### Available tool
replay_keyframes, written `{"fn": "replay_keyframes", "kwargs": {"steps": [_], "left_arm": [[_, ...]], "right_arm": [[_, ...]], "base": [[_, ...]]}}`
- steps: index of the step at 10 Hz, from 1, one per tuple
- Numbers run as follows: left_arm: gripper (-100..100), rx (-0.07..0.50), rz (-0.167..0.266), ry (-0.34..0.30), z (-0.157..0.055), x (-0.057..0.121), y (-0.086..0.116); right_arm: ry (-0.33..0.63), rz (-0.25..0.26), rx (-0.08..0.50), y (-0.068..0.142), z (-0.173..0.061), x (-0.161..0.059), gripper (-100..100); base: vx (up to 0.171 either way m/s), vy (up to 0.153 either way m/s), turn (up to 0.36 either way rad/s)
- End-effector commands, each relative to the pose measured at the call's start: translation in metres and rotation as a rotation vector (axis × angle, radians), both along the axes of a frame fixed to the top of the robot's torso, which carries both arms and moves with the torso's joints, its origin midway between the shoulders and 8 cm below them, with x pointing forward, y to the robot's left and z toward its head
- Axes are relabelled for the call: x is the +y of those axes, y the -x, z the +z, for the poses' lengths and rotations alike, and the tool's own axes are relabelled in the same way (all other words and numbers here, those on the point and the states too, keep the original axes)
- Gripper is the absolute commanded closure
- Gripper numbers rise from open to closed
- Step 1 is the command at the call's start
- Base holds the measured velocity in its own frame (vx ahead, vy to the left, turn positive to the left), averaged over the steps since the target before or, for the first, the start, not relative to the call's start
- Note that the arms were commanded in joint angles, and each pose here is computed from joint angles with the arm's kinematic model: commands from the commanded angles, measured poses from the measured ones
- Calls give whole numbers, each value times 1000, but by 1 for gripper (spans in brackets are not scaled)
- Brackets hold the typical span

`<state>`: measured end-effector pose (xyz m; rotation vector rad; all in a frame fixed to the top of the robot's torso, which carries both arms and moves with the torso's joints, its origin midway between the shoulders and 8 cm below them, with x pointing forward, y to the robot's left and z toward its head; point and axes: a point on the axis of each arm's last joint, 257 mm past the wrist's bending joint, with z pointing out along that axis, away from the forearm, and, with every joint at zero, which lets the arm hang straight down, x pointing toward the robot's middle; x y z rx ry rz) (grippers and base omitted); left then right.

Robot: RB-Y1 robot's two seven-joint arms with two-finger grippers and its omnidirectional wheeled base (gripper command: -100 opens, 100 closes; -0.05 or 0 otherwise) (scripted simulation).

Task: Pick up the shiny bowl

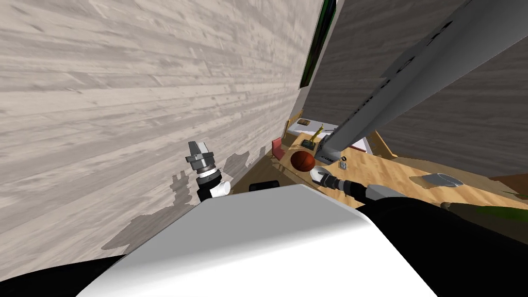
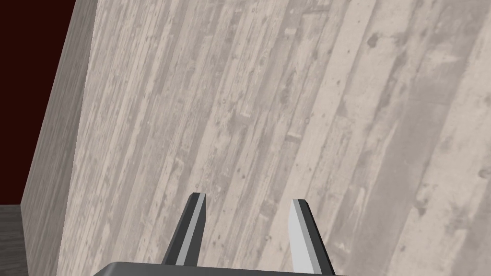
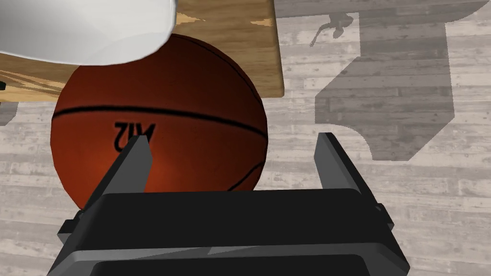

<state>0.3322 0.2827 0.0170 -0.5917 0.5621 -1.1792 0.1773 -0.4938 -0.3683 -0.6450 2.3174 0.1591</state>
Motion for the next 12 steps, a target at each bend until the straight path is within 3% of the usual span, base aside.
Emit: {"fn": "replay_keyframes", "kwargs": {"steps": [1,3,4,6,7,12], "left_arm": [[0,0,0,0,0,0,0],[0,0,0,0,0,0,0],[0,0,0,0,0,0,0],[0,0,0,0,0,0,0],[0,0,0,0,0,0,0],[0,0,0,0,0,0,0]], "right_arm": [[52,5,52,21,-9,-21,-100],[128,9,143,63,-23,-51,-100],[131,3,147,65,-23,-54,-100],[189,14,229,105,-32,-76,-100],[191,9,233,106,-32,-78,-100],[263,22,410,200,-47,-106,-100]], "base": [[91,37,69],[135,49,100],[82,16,26],[81,25,70],[59,20,30],[89,20,59]]}}
